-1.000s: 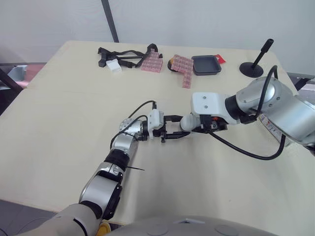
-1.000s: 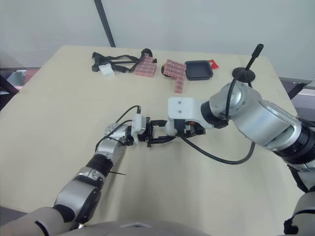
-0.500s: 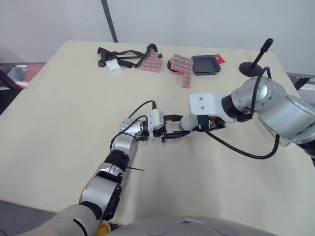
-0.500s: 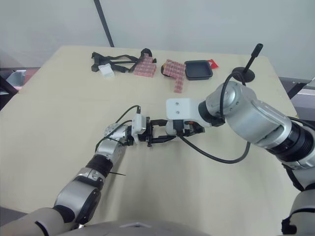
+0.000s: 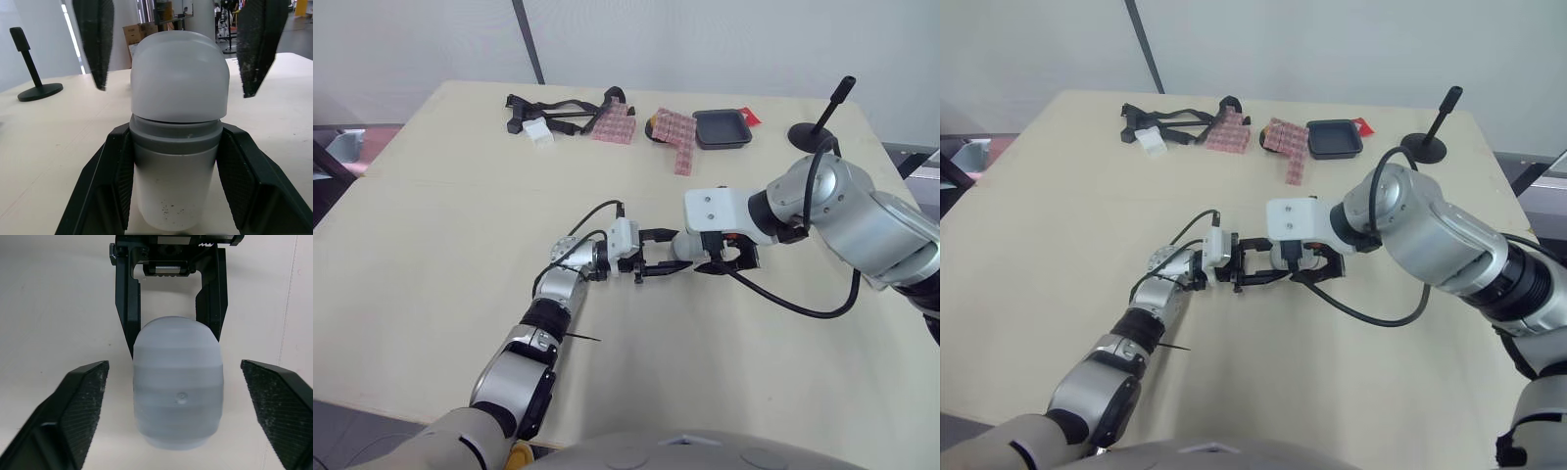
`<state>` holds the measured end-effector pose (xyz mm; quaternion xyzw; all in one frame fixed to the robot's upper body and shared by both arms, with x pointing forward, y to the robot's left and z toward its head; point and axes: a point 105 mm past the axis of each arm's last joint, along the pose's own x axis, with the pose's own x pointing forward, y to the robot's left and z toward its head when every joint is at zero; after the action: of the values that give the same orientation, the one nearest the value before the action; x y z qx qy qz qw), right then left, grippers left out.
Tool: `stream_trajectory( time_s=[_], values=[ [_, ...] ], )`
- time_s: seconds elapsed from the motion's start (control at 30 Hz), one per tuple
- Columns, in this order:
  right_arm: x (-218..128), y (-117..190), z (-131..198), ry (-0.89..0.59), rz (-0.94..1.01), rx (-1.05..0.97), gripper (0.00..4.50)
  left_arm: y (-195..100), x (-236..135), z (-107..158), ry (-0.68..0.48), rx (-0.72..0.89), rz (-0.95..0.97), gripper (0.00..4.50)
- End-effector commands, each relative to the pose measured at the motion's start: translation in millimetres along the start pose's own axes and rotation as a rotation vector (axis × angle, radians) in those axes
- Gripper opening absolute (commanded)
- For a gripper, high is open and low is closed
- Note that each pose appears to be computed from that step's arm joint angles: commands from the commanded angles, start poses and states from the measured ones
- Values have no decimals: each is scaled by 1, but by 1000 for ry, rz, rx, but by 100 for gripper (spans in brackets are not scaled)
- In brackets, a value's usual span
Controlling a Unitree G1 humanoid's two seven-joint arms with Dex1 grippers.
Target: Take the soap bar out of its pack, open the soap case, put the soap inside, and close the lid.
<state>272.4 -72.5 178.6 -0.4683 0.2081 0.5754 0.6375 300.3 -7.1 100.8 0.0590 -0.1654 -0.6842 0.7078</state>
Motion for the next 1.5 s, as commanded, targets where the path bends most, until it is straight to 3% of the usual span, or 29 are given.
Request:
stream_trajectory(
  time_s=[0.03, 0.6, 0.83, 1.07, 1.5],
  values=[
    [-8, -6, 6, -11, -44, -21, 448, 0, 1, 5, -9, 23, -5, 194],
    [-73, -2, -2, -93, -185, 160, 448, 2, -5, 5, 0, 17, 6, 194],
    [-76, -20, 4, -204, -245, 303, 240, 3, -6, 5, 5, 21, 0, 194],
    [-66, -14, 11, -235, -190, 321, 6, 4, -6, 5, 10, 23, 5, 194],
    [-45, 8, 7, -247, -98, 311, 2, 4, -8, 5, 12, 27, 11, 194]
  ],
)
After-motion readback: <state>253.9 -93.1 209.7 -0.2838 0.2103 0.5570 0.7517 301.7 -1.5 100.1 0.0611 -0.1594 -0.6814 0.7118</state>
